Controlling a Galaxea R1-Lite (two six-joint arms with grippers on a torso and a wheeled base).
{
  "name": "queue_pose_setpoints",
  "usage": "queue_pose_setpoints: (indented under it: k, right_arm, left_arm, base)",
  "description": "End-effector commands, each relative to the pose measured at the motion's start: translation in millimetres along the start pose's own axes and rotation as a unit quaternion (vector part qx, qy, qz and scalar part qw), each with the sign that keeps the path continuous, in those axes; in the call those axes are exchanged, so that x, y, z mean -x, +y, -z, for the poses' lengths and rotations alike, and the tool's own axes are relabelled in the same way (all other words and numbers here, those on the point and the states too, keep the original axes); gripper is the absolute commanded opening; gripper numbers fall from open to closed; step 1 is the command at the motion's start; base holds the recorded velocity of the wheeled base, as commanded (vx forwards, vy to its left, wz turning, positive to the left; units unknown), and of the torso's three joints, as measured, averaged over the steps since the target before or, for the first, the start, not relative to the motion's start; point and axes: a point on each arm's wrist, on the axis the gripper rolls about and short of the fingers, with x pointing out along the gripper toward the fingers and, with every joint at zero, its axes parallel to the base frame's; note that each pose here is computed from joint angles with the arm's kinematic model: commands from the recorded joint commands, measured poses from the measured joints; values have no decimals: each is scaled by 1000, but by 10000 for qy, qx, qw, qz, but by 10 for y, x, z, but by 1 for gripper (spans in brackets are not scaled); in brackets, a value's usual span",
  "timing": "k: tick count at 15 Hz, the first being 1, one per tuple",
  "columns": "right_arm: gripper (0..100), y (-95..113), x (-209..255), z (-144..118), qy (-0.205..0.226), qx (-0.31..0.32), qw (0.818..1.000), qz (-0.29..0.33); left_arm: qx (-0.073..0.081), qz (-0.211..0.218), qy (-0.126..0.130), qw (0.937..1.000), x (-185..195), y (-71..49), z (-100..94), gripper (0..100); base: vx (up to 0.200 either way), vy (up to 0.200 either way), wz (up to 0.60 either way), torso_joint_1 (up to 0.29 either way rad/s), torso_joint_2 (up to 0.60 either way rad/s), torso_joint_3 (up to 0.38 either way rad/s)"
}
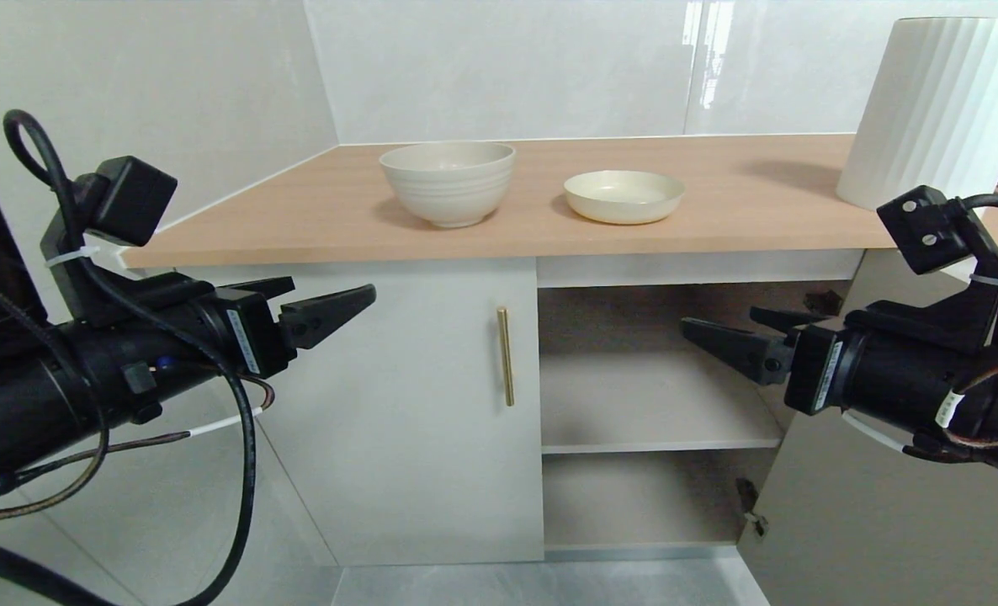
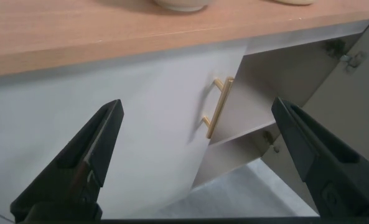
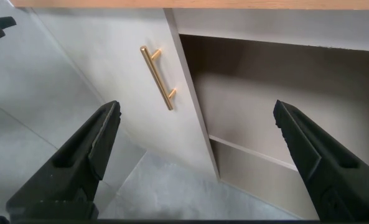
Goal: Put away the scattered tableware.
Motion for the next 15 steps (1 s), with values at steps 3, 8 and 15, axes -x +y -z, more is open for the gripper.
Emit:
queue_pose_setpoints:
  k: [3,8,15]
  right_arm:
    - [100,2,2,-3,-8,3,10000,1]
    - [100,2,2,-3,-8,11,10000,1]
    - [100,1,6,-2,-8,11,10000,1]
  left_arm:
    - [5,3,24,10000,-14,3,10,100]
    - [5,3,24,10000,-19,3,3,100]
    - [1,-2,0,10000,-7,0,-6,100]
  base:
    - [0,0,0,0,0,0]
    - [0,0,0,0,0,0]
    - [0,0,0,36,-306,-274]
